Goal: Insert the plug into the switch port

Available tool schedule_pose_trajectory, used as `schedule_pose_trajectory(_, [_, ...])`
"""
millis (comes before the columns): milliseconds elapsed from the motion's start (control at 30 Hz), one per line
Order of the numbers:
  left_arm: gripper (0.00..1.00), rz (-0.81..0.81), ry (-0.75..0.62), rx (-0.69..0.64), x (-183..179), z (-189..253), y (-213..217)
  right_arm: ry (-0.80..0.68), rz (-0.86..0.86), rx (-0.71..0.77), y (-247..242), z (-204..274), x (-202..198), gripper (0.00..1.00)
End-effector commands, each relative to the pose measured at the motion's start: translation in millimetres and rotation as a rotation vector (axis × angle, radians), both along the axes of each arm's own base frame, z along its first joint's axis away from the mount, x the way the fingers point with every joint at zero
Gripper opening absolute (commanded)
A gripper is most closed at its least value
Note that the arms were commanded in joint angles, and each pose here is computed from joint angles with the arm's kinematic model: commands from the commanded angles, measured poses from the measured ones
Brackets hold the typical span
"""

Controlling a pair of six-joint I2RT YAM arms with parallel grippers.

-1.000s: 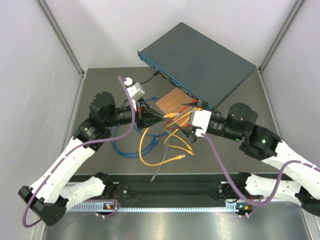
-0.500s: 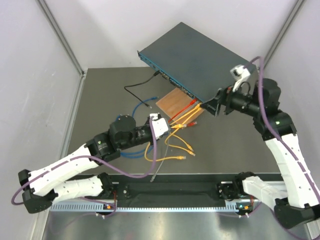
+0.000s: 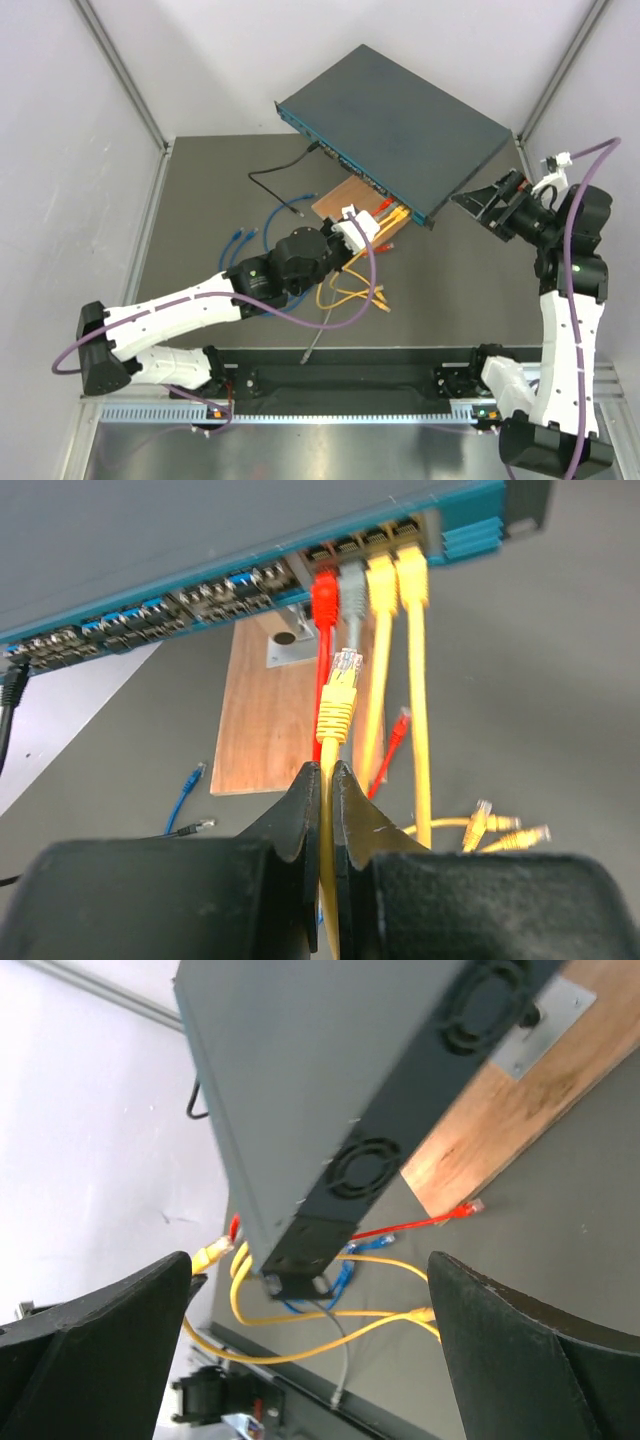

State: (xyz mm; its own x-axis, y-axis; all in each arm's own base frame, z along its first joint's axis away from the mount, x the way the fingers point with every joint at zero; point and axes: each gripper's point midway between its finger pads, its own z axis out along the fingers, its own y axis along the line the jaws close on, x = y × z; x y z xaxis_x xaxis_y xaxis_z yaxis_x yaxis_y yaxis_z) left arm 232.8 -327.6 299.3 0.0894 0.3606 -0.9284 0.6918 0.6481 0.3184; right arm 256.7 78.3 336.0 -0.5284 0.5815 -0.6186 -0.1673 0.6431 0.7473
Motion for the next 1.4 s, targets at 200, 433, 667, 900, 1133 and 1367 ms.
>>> schedule_pose_trajectory(200, [0.00,0.105,-0.040,-0.161,21,52,-14,0.040,0.011,0.178,-2,-20,30,1.00])
schedule_pose_trajectory(433, [0.00,0.123,-0.024,-0.141,29,43,-24,0.027,0.030,0.239,1,-20,43,0.99])
schedule_pose_trajectory(667, [0.00,0.130,-0.026,-0.141,37,39,-31,0.045,0.051,0.237,6,-29,39,0.98])
schedule_pose_trajectory(900, [0.00,0.132,-0.038,-0.147,43,45,-38,0.049,0.061,0.244,12,-33,44,0.92])
schedule_pose_trajectory(1133, [0.00,0.130,-0.036,-0.143,46,43,-42,0.034,0.078,0.272,22,-28,49,0.85])
schedule_pose_trajectory(1367, [0.00,0.155,-0.036,-0.141,57,42,-39,0.039,0.095,0.276,30,-31,51,0.81])
